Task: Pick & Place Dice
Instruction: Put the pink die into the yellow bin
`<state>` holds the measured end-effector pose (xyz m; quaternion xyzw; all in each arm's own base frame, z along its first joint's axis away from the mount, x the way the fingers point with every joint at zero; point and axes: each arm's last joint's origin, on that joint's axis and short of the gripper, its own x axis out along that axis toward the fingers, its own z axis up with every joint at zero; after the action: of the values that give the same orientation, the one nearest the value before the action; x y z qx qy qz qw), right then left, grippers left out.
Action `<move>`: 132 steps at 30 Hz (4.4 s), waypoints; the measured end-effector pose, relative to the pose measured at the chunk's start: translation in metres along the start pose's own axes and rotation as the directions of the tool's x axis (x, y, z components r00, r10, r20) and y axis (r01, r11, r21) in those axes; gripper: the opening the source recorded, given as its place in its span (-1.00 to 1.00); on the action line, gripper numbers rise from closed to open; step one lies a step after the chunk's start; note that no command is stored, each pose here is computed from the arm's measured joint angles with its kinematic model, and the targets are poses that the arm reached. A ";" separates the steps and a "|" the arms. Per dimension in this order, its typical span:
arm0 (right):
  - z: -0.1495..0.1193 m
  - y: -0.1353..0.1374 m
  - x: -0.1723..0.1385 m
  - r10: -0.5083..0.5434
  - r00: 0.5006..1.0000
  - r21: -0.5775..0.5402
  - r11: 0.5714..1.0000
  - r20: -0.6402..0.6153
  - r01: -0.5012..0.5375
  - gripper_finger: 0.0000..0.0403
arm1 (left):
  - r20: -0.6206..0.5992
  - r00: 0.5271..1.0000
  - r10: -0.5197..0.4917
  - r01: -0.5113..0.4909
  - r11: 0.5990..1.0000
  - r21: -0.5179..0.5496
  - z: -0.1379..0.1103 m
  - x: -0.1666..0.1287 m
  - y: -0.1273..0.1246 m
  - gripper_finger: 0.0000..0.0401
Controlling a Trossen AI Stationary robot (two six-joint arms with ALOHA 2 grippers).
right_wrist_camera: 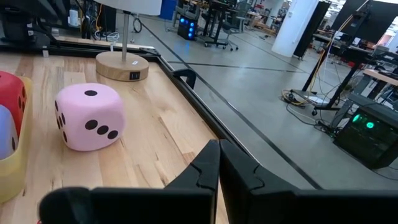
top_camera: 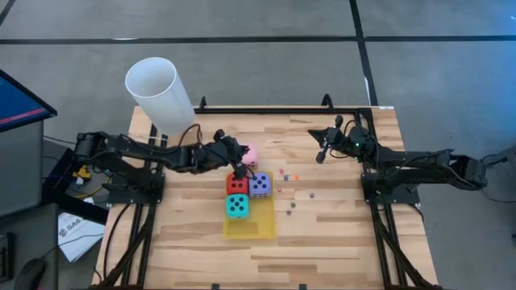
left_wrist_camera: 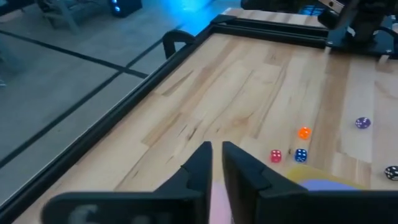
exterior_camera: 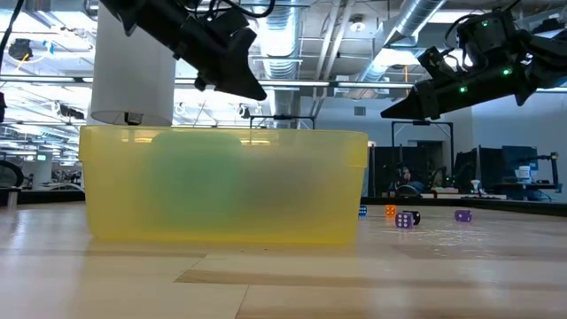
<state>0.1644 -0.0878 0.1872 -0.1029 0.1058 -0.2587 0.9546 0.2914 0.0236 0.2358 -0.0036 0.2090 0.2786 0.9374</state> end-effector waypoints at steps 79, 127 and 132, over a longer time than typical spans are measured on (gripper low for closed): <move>-0.001 0.000 0.000 0.000 1.000 0.000 1.000 -0.006 0.000 -0.97 | -0.215 0.972 -0.094 0.102 0.994 0.027 -0.033 0.056 0.032 0.99; -0.003 -0.003 0.000 -0.014 1.000 0.004 1.000 -0.026 0.014 -0.97 | -0.284 0.948 -0.145 0.172 0.983 0.070 -0.042 0.059 0.033 0.99; -0.003 -0.003 0.000 -0.014 1.000 0.004 1.000 -0.026 0.014 -0.97 | -0.289 0.948 -0.135 0.157 0.986 0.052 -0.042 0.060 0.037 0.99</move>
<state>0.1623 -0.0910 0.1851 -0.0981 0.1170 -0.2671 0.9515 0.3009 0.0813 0.1779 -0.0241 0.3511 0.1971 0.9150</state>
